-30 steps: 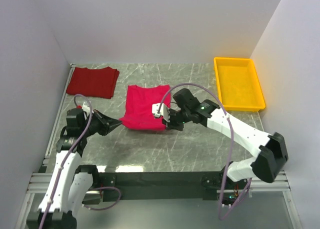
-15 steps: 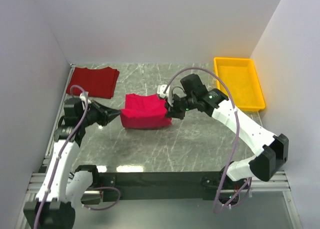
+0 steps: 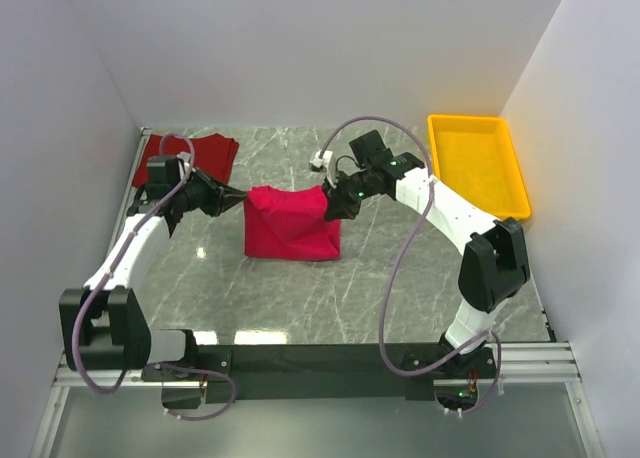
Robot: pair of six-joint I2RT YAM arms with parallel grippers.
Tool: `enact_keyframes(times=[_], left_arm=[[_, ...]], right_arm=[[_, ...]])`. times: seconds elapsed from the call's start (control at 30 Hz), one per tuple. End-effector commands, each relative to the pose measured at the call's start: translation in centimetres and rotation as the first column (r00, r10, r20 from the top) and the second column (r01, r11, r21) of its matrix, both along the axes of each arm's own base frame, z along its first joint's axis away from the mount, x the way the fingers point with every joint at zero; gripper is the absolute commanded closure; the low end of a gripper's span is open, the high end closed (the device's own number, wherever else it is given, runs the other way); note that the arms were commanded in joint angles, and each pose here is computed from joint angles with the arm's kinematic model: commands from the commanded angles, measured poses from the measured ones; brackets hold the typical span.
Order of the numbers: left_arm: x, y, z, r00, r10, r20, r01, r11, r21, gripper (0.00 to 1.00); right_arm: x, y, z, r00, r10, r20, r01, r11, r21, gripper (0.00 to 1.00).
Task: Fold and stack the t-shirts
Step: Fold the tshirt
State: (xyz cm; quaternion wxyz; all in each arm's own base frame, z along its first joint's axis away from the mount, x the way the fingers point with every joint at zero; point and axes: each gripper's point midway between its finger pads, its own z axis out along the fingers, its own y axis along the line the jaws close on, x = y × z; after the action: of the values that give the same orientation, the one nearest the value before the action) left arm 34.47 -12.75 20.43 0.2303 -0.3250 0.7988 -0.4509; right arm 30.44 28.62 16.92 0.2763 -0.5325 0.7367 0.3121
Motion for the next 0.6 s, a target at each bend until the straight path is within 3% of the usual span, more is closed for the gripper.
enact_keyframes(times=[0.0,0.57], left_arm=[[2.0,-0.1,1.9,0.993,-0.043,0.110,0.039,0.998,0.040,1.00],[6.0,0.3,-3.9,0.997,-0.079,-0.010,0.080,0.992,0.094,1.00]], right_arm=[[2.4,0.1,2.3,0.999,-0.026,0.036,0.024,0.998,0.065,1.00],[6.4,-0.6,1.8,0.984,-0.181,0.004,0.181,0.983,0.009,1.00]])
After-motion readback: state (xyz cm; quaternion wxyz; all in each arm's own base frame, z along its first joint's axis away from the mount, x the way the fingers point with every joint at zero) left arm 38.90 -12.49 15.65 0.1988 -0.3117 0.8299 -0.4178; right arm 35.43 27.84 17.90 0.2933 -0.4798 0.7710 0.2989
